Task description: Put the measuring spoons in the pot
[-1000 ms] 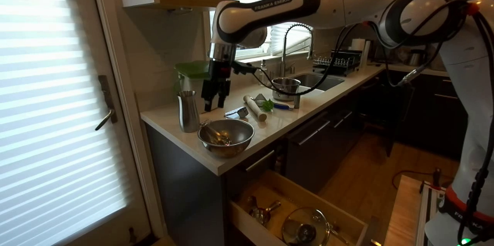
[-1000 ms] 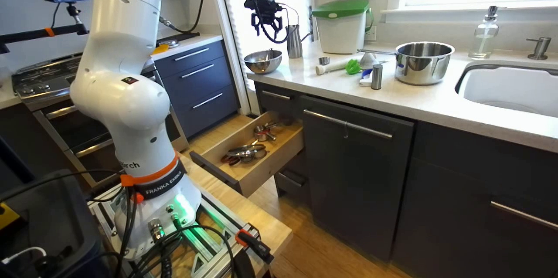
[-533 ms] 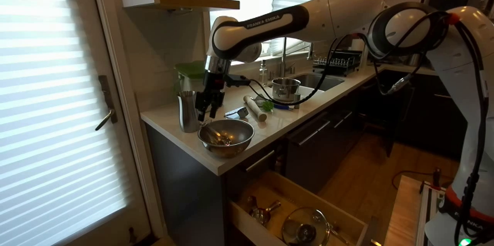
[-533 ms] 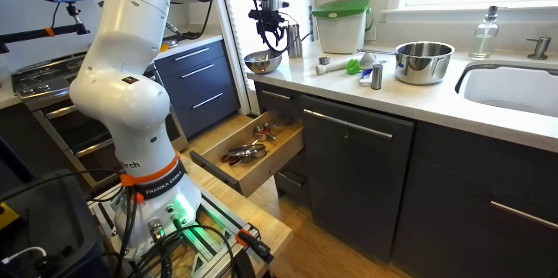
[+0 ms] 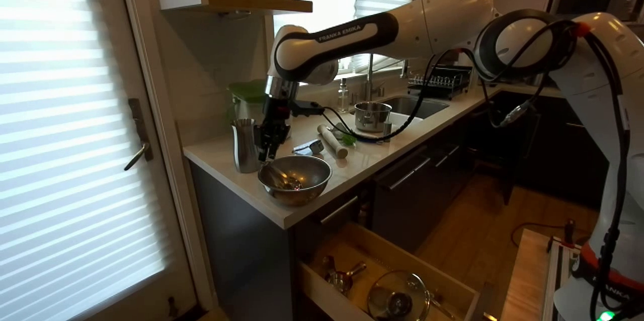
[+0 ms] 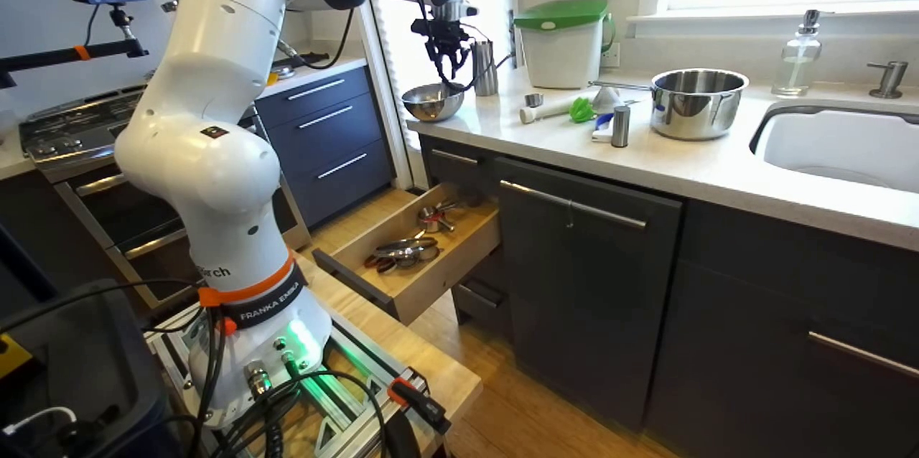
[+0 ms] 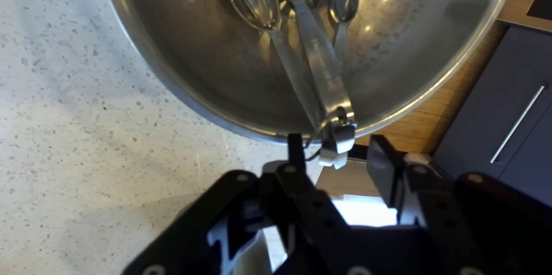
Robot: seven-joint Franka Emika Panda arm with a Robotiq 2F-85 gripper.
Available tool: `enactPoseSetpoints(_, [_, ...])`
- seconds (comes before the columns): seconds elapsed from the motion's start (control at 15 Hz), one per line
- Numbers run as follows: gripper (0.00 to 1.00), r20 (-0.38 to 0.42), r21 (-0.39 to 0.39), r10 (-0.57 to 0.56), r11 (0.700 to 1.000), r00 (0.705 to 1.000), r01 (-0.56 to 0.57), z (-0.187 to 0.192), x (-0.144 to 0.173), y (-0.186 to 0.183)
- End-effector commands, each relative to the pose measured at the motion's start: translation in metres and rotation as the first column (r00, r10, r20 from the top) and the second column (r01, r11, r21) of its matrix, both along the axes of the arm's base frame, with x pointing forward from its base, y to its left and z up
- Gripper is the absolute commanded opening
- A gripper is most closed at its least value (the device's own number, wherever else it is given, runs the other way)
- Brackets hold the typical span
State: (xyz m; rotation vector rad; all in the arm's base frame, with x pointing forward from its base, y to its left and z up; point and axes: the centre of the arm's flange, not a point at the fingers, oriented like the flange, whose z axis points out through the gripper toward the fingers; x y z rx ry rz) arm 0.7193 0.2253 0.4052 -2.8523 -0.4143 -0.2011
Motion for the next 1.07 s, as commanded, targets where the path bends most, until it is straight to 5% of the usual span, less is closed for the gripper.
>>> enactPoseSetpoints(0.0, [0.32,-0.021,0.013,-0.028,1.0,0.999,0.028,-0.006,0.006,0.003])
enactPoseSetpoints(0.2, [0.0,-0.017,0.01,-0.04,0.999,0.999,0.04,-0.004,0.005,0.002])
enactPoseSetpoints(0.67, [0.01,0.064,0.028,0.0,1.0,0.998,-0.001,0.08,-0.025,-0.01])
enactPoseSetpoints(1.0, [0.01,0.045,0.04,0.04,0.998,0.998,-0.042,0.147,-0.072,-0.045])
